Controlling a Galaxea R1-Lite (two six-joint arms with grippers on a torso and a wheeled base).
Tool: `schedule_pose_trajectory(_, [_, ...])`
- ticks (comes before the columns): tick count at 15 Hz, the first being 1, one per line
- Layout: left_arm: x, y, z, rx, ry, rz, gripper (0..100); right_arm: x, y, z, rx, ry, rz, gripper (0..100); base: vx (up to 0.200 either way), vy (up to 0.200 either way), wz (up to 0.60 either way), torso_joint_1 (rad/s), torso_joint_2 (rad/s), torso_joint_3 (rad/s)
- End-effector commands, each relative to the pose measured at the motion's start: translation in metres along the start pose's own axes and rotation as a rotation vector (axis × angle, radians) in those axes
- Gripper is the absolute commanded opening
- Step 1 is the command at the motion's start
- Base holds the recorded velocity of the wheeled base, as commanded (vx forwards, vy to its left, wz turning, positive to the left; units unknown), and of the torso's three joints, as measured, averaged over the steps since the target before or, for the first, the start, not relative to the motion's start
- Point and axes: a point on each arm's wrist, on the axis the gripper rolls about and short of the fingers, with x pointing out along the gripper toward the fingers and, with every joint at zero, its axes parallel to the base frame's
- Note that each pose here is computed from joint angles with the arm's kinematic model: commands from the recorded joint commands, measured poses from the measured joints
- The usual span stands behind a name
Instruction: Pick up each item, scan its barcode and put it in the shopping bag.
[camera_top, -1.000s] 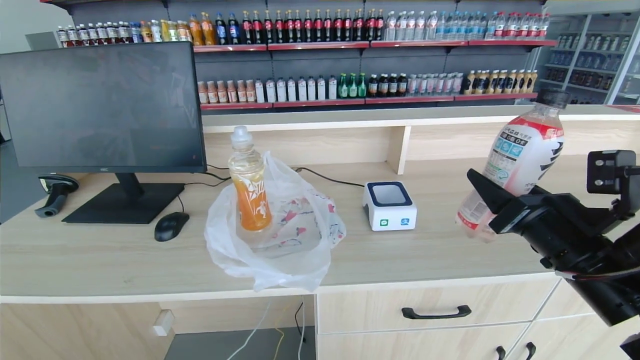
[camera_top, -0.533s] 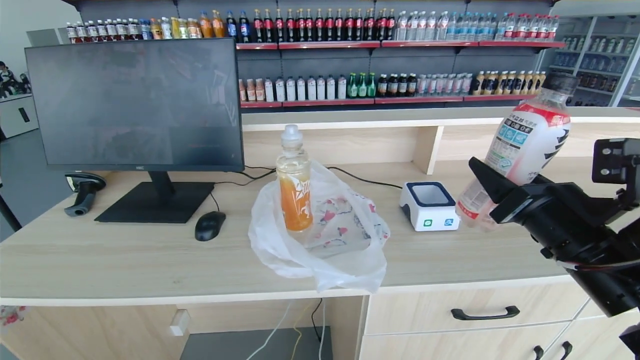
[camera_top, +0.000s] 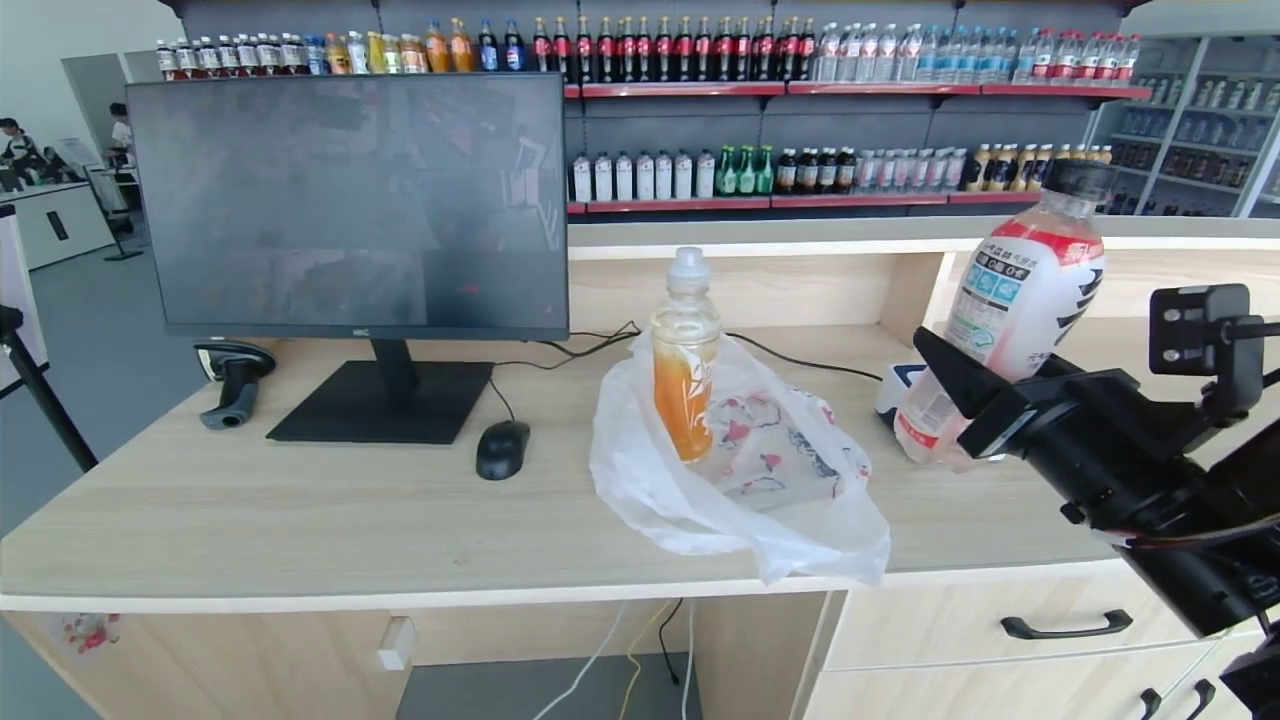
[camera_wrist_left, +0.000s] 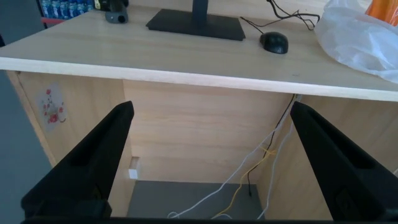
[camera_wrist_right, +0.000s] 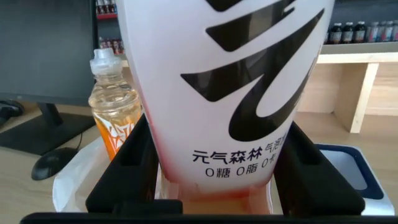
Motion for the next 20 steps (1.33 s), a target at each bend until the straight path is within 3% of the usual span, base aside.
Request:
schedule_pose_trajectory(1, [0.0,0.0,0.0,0.002,0.001,0.0,100,-0.001,0.003,-0.007,0.001,0.029,0.009,0,0.0,0.0,0.0,0.0,0.0,0.0])
schedule_pose_trajectory(3, [0.0,0.0,0.0,0.005,0.003,0.0,100,-0.001,0.005,-0.009,0.007,0.035,0.016,0,0.1,0.0,0.0,0.004,0.0,-0.001])
schedule_pose_trajectory(7, [0.0,0.0,0.0,0.005,0.003,0.0,100,-0.012,0.037,-0.024,0.052,0.118,0.151,0,0.2,0.0,0.0,-0.007,0.0,0.006])
schedule_pose_trajectory(10, [0.0,0.0,0.0,0.005,0.001,0.0,100,-0.001,0.044,-0.034,0.055,0.132,0.165,0,0.2,0.0,0.0,0.012,0.0,0.001])
schedule_pose_trajectory(20, [0.0,0.0,0.0,0.005,0.001,0.0,100,0.018,0.071,-0.07,0.057,0.213,0.233,0,0.0,0.0,0.0,0.0,0.0,0.0])
